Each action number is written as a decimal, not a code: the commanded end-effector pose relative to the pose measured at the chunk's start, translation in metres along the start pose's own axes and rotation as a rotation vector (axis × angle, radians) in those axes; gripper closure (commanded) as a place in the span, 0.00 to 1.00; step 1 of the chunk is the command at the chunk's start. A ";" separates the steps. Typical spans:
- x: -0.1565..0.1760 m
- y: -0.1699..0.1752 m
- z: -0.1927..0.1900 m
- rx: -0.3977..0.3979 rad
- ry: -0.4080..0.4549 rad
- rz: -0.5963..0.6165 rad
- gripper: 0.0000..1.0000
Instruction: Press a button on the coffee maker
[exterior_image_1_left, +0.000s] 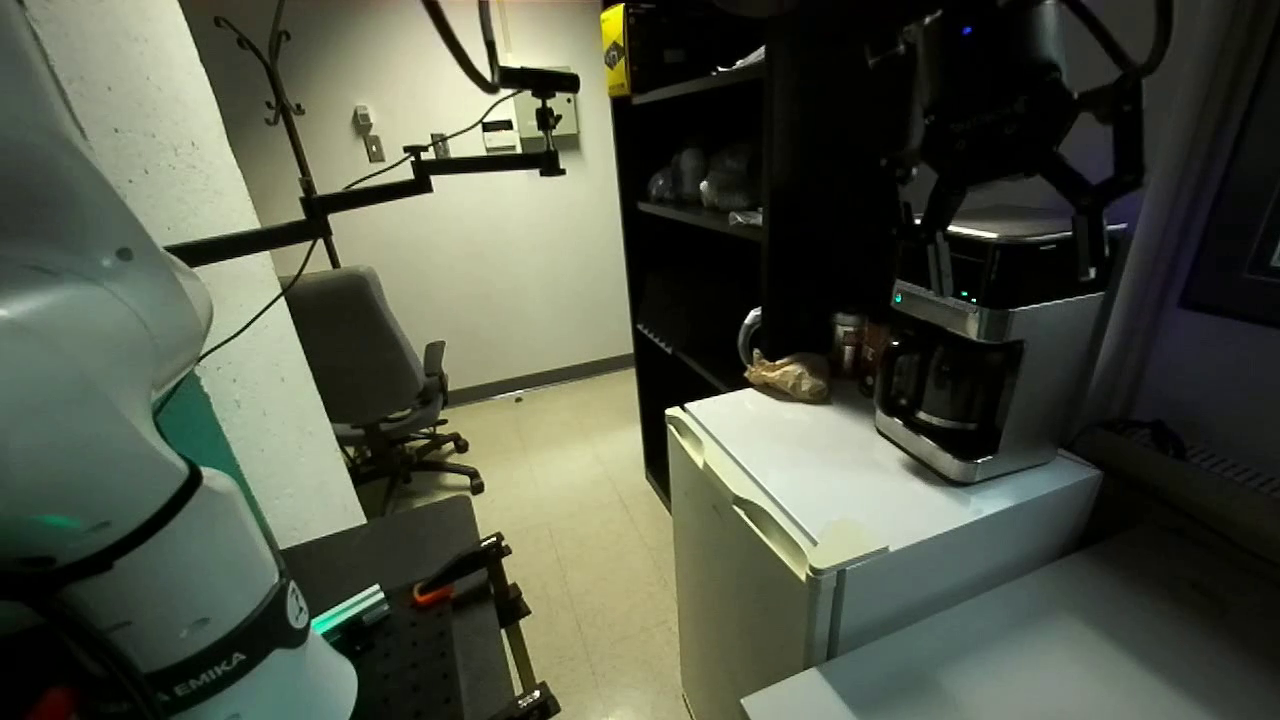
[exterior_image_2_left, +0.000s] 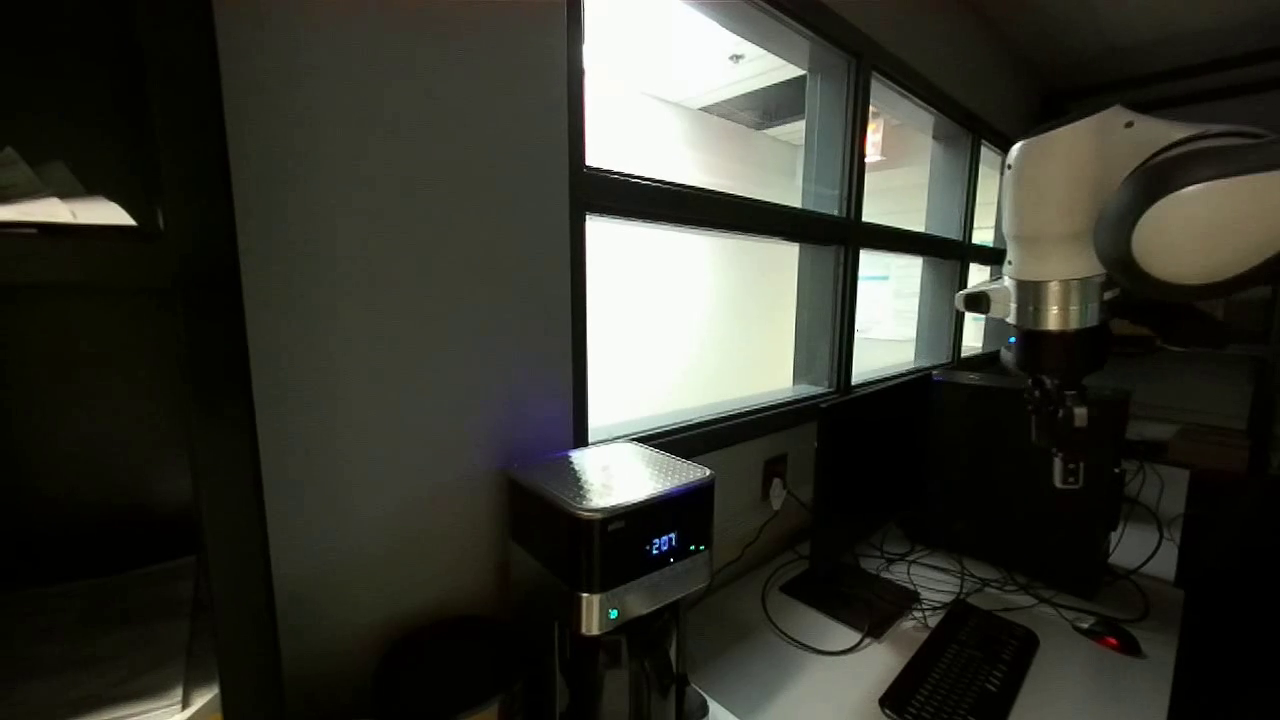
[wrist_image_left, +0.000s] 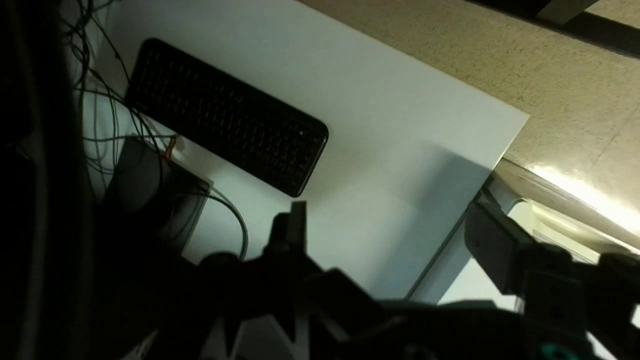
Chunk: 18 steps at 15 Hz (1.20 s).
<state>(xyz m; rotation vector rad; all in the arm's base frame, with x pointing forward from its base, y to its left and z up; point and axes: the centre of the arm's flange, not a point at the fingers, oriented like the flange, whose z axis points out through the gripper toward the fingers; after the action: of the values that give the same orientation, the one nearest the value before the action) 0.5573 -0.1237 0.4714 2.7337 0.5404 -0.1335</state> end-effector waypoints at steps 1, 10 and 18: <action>0.065 -0.003 0.010 -0.070 0.021 -0.118 0.49; 0.170 -0.061 0.053 -0.229 0.143 -0.321 1.00; 0.227 -0.110 0.061 -0.317 0.342 -0.460 1.00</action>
<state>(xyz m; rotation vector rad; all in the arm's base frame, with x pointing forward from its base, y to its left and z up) 0.7035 0.0148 0.3508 2.3508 1.1167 0.2062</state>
